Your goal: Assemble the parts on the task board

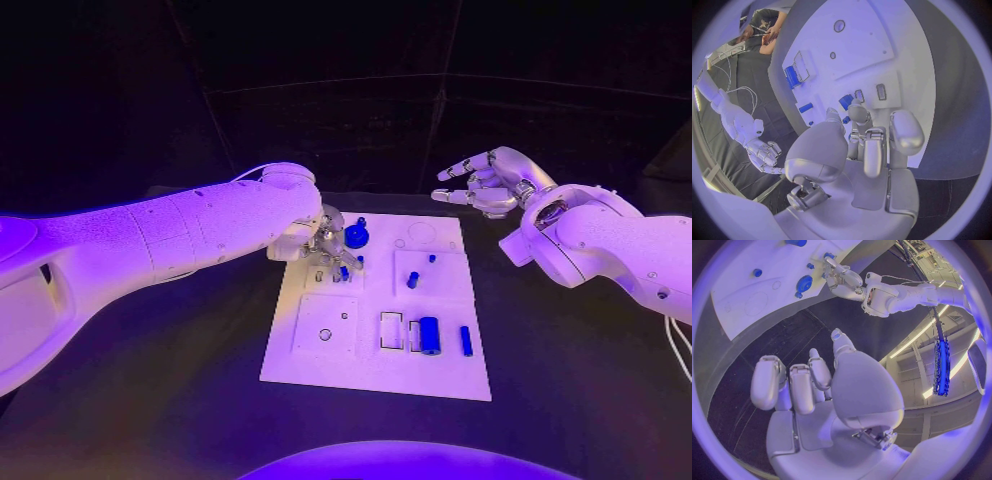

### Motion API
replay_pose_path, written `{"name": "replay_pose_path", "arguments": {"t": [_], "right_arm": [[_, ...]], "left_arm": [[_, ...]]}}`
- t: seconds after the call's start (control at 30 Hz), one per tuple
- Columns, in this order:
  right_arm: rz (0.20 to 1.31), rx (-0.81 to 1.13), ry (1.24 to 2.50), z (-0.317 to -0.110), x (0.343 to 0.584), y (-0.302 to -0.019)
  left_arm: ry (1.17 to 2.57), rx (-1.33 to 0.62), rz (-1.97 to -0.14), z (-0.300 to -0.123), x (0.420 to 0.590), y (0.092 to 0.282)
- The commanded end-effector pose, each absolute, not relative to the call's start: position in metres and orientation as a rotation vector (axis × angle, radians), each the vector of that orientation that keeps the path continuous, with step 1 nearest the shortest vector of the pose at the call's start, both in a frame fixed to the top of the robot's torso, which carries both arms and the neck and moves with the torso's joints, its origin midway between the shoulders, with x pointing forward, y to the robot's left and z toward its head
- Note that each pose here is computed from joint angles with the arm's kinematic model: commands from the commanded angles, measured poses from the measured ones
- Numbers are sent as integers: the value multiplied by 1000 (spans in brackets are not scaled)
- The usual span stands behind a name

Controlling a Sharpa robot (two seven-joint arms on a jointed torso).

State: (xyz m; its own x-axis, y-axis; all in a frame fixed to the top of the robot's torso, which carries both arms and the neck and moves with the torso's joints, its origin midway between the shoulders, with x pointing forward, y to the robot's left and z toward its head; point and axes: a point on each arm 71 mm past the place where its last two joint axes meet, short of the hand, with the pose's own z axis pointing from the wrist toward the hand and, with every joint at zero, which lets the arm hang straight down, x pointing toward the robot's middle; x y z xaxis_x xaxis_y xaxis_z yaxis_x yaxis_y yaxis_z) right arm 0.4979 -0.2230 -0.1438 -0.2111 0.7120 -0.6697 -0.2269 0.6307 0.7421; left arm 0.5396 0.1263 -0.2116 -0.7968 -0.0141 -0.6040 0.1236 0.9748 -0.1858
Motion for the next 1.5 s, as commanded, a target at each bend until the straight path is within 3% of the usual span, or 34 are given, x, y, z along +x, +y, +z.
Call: {"name": "replay_pose_path", "arguments": {"t": [0.03,1.5], "right_arm": [[908,418,1547,-142,498,-223],[899,422,1551,-143,501,-224]], "left_arm": [[2490,93,-269,-212,539,126],[2491,93,-268,-215,539,122]]}}
